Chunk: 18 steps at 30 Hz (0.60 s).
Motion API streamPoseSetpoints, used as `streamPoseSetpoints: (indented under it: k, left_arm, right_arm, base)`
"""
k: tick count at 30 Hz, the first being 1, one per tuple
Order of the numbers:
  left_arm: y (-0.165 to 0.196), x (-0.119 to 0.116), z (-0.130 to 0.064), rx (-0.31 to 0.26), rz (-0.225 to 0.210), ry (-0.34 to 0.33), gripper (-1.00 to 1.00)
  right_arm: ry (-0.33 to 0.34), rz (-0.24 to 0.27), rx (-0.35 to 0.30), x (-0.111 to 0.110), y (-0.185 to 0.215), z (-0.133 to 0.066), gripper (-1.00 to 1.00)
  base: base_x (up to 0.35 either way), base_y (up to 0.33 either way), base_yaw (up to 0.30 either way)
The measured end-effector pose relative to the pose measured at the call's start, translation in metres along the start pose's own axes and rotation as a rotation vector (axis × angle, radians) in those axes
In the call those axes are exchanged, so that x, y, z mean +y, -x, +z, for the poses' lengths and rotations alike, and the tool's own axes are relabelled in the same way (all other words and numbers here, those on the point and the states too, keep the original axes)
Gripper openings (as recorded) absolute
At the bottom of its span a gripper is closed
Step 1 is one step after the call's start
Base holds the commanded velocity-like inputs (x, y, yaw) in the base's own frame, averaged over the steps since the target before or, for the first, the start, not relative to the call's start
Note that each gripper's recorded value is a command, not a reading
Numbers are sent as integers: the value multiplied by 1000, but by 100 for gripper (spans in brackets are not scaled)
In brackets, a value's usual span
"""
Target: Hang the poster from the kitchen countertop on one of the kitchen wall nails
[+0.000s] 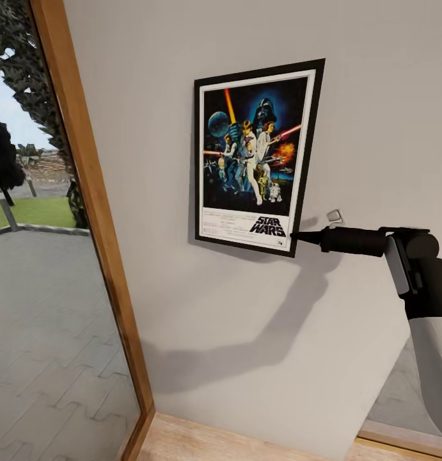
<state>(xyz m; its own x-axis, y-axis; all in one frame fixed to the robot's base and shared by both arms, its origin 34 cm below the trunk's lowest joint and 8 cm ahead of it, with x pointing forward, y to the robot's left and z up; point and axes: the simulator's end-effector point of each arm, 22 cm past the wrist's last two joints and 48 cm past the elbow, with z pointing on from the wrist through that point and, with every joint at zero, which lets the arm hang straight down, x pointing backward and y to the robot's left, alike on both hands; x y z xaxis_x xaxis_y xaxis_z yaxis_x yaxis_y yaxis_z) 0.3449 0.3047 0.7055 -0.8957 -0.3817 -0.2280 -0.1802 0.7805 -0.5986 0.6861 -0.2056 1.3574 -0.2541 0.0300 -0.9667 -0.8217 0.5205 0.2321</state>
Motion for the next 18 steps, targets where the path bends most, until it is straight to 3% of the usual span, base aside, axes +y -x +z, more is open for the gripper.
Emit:
streamPoseSetpoints:
  k: [18]
  left_arm:
    - [0, 0, 0, 0, 1, -1, 100]
  right_arm:
    - [5, 4, -4, 1, 1, 0, -100]
  base:
    - [0, -37, 0]
